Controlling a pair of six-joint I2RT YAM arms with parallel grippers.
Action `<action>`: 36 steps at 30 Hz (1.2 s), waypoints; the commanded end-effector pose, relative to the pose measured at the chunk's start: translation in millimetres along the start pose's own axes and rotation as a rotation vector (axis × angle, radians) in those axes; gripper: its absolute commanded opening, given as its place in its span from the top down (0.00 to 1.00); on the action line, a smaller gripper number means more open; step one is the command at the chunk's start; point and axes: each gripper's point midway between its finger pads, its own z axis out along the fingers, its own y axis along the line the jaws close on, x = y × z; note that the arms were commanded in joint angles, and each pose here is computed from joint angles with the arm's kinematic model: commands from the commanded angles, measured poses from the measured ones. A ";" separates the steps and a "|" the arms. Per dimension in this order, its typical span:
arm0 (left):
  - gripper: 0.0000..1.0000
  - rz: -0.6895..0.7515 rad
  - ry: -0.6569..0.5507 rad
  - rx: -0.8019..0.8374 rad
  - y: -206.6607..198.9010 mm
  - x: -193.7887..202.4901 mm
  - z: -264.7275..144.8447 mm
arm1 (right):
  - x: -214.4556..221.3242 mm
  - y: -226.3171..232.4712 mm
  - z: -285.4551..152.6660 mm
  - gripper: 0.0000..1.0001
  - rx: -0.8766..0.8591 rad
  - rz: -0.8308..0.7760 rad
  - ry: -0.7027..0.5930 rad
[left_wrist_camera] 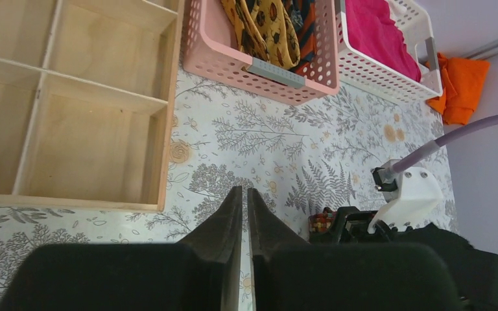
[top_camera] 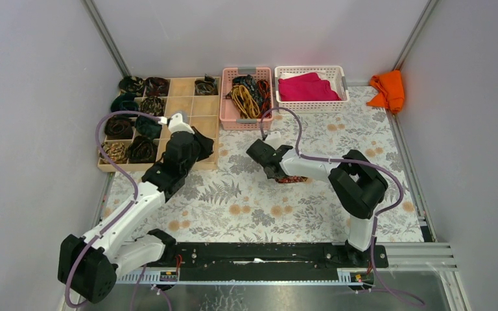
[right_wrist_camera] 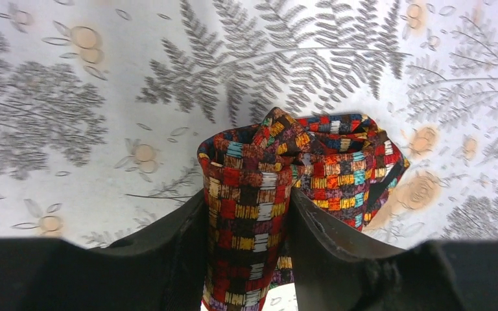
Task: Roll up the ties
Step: Roll the tie at the center of the board.
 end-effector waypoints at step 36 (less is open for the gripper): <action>0.93 0.024 0.048 0.144 -25.8 13.6 18.0 | -34.3 69.8 -24.1 0.55 -0.959 0.415 0.215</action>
